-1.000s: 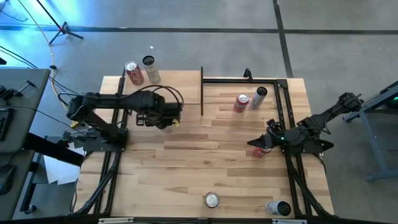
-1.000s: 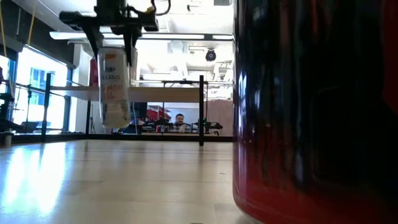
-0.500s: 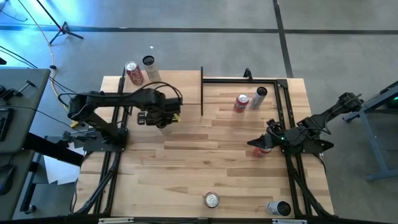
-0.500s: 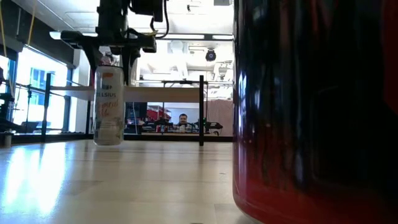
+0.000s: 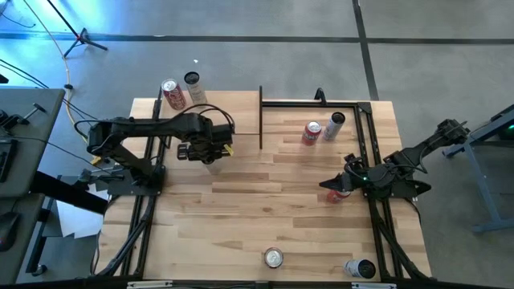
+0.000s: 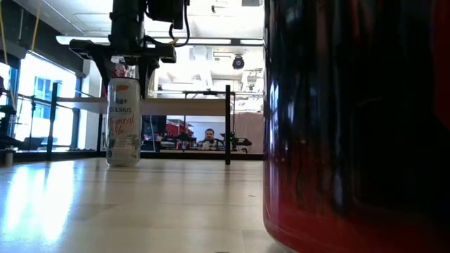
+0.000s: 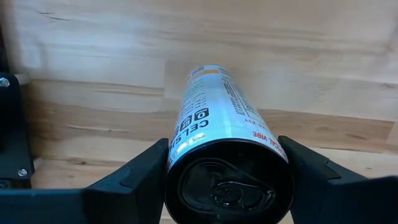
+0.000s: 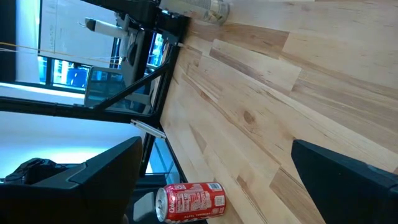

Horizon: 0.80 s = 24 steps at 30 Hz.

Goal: Place canned beverage on shelf
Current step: Put the light orange soda can on the shelf aligned with the other light orange soda can

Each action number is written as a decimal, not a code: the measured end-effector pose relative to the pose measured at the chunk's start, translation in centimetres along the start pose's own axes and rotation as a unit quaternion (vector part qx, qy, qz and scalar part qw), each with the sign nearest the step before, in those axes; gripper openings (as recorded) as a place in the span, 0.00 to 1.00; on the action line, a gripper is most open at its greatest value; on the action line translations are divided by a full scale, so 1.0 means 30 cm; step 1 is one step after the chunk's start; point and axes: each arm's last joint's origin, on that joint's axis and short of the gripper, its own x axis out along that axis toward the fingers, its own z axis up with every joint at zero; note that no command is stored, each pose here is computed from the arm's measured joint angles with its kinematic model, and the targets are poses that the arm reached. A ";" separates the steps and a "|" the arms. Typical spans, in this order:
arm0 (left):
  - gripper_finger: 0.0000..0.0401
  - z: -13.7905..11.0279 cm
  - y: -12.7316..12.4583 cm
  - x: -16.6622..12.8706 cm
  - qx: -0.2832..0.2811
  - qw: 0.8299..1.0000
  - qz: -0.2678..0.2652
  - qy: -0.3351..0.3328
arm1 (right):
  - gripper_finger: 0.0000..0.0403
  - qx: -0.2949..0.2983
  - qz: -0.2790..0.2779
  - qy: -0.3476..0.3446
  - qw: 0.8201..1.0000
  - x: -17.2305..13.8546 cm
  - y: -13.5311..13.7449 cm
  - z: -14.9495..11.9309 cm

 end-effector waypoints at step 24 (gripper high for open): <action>0.68 0.000 0.001 0.008 0.001 1.000 0.007 -0.003 | 0.99 0.000 0.000 0.000 1.000 0.000 0.000 0.000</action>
